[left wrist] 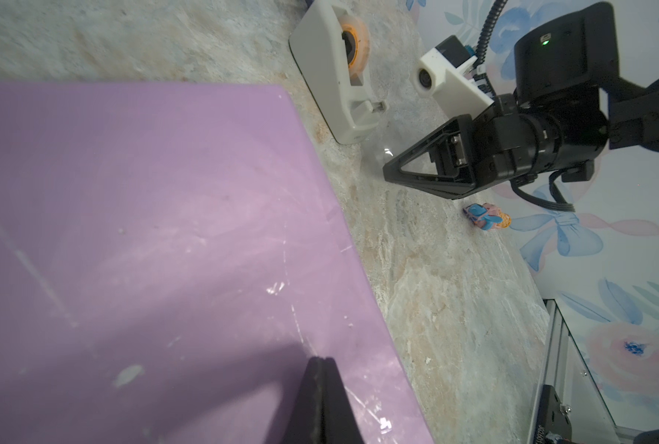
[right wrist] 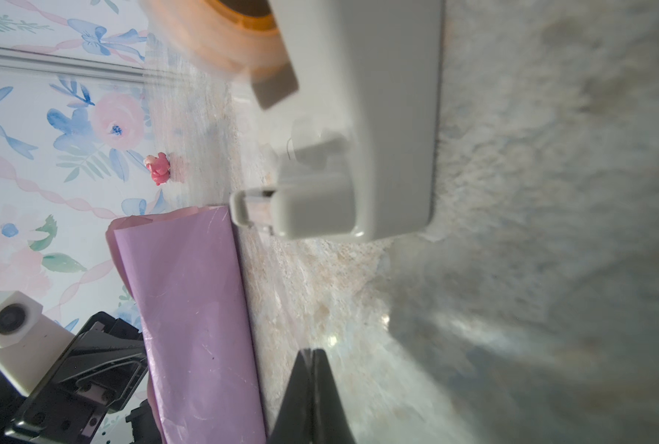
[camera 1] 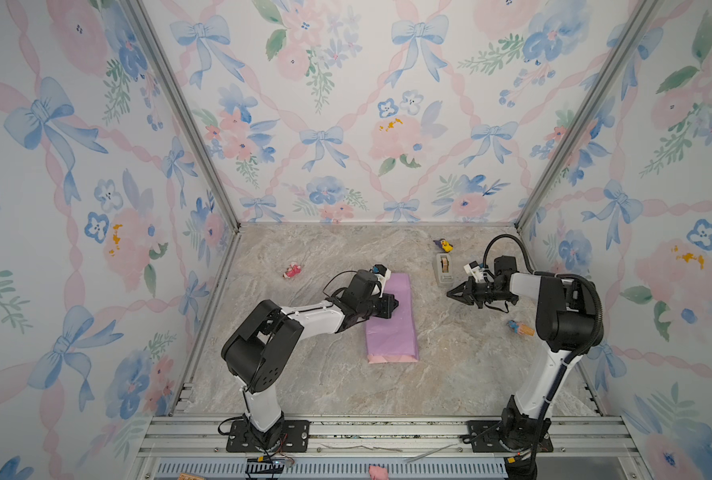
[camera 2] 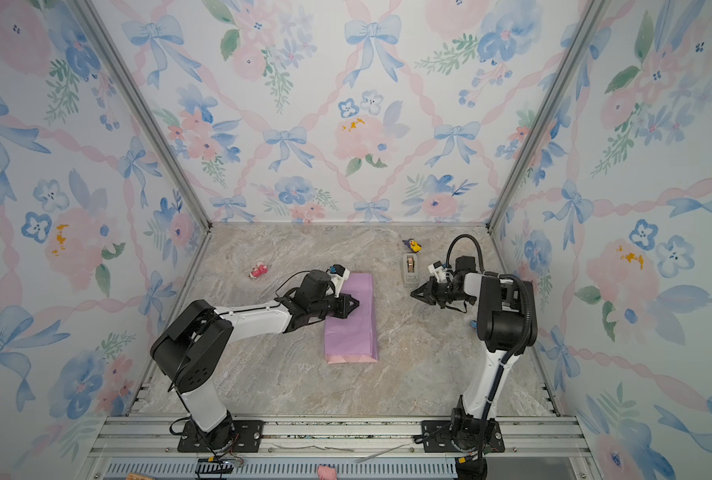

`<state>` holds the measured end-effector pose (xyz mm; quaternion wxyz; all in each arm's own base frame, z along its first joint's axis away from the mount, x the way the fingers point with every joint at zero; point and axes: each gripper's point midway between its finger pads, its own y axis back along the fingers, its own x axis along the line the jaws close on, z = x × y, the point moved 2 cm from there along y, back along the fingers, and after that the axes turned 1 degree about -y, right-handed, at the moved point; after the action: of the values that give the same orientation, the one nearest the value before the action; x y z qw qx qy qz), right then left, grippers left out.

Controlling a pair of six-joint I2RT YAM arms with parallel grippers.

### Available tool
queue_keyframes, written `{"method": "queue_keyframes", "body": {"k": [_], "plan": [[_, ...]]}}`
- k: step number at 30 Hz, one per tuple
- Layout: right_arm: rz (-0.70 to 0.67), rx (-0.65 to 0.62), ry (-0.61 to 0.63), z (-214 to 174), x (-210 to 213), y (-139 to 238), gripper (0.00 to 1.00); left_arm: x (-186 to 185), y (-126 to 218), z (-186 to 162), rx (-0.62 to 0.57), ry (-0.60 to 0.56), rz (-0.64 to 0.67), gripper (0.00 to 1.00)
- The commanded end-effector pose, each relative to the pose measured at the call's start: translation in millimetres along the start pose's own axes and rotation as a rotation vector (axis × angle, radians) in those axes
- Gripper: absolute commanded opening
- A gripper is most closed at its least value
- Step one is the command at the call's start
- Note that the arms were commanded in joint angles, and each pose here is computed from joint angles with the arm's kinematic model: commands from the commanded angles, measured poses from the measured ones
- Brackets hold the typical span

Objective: Wrap the gift box in paper

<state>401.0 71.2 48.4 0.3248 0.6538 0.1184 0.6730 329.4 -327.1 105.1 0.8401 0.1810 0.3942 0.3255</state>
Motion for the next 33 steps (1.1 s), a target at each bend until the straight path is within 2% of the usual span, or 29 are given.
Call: {"method": "queue_keyframes", "body": {"k": [1, 12, 22, 33], "plan": [[-0.030, 0.020, -0.080, -8, -17, -4, 0.00, 21, 0, -44, 0.140, 0.033, 0.087, 0.06], [-0.074, -0.007, -0.151, -6, -30, 8, 0.00, 22, 1, -43, 0.135, 0.034, 0.091, 0.06], [-0.187, 0.036, -0.203, -16, -47, 10, 0.00, 22, 0, -43, 0.137, 0.033, 0.092, 0.06], [-0.301, 0.105, -0.195, -27, -50, 8, 0.00, 20, 0, -41, 0.134, 0.029, 0.088, 0.06]]}}
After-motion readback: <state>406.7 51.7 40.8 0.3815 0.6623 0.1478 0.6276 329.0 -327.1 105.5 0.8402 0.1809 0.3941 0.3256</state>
